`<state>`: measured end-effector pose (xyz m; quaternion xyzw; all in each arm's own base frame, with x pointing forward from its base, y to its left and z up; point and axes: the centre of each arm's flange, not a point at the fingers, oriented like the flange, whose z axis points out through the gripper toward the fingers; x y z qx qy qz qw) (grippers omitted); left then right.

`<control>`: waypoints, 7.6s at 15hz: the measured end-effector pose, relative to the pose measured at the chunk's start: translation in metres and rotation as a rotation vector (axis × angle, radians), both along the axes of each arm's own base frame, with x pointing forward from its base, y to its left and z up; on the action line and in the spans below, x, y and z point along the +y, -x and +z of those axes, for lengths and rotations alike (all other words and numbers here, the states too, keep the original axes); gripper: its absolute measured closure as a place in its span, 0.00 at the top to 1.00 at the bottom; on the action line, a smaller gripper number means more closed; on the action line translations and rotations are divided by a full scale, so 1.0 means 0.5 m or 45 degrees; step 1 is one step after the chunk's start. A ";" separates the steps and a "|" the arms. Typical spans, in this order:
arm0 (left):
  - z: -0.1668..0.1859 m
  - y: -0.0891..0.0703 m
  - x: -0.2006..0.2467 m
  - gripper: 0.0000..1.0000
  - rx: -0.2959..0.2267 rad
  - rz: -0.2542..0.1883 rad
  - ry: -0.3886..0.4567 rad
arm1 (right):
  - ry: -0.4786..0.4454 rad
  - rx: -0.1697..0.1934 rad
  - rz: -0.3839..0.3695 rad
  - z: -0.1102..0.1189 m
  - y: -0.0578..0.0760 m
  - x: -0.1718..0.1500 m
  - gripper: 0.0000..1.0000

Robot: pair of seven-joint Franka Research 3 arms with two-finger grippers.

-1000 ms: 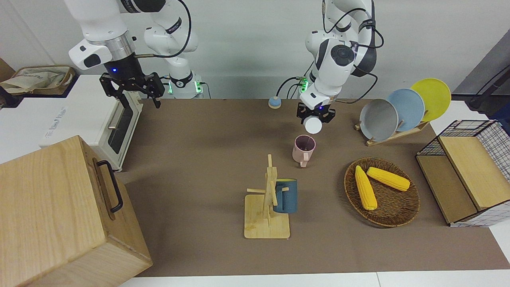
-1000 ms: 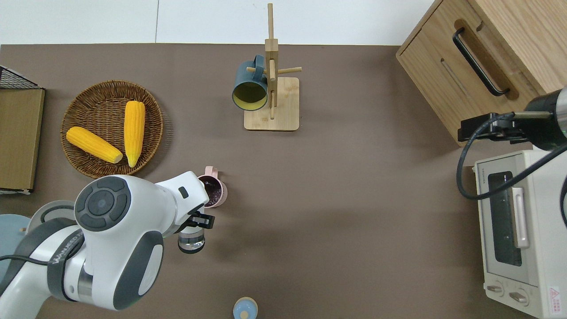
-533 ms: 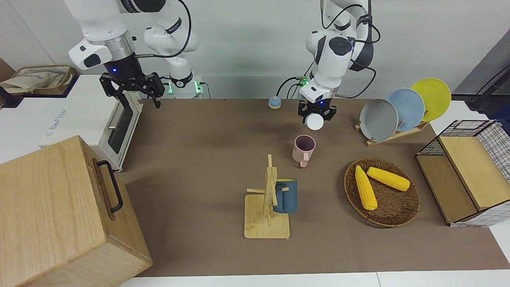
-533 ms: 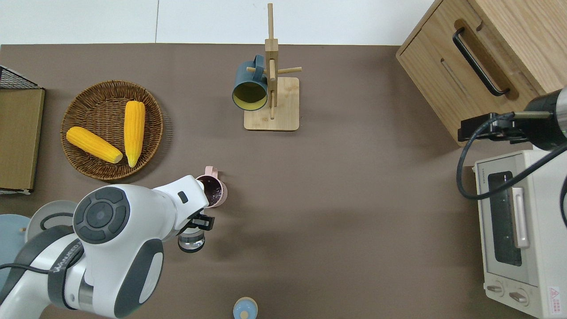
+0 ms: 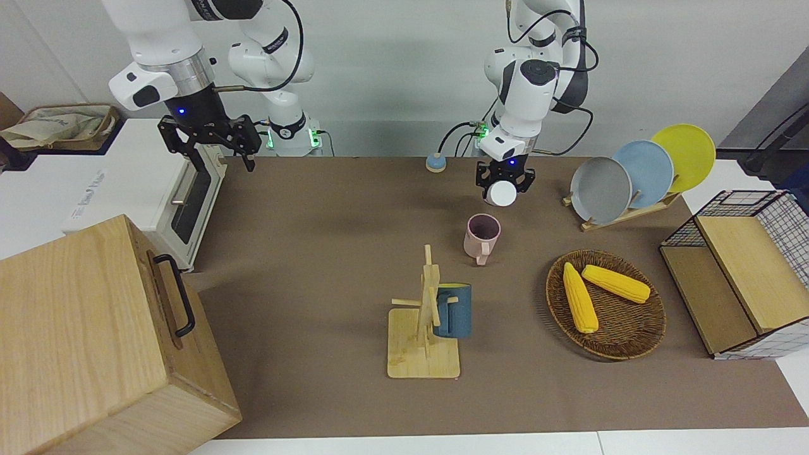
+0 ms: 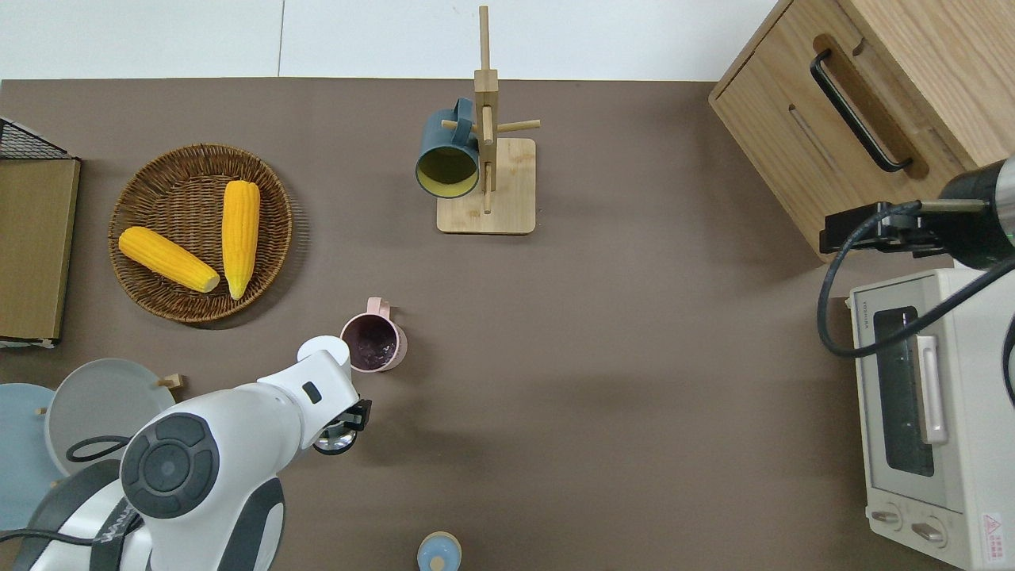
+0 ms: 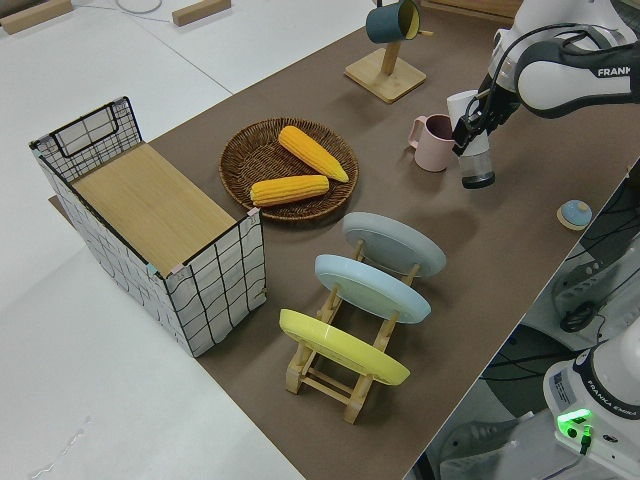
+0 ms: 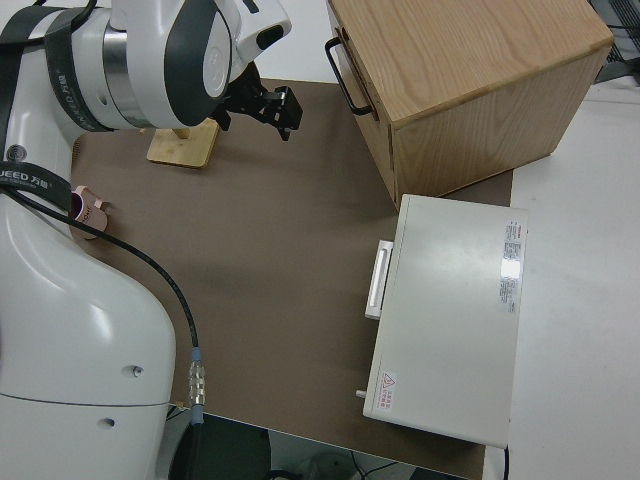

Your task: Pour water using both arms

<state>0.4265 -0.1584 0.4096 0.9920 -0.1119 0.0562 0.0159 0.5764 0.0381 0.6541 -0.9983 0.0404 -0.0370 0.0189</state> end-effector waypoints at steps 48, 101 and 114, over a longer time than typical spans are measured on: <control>0.288 -0.257 1.060 0.63 -0.736 0.402 0.118 | 0.000 0.000 0.000 0.000 0.000 0.000 1.00; 0.298 -0.239 1.048 1.00 -0.281 0.243 0.068 | 0.000 0.000 0.000 0.000 0.000 0.000 1.00; 0.474 -0.253 0.572 1.00 0.037 0.247 0.004 | 0.000 0.000 0.000 0.000 0.000 0.000 1.00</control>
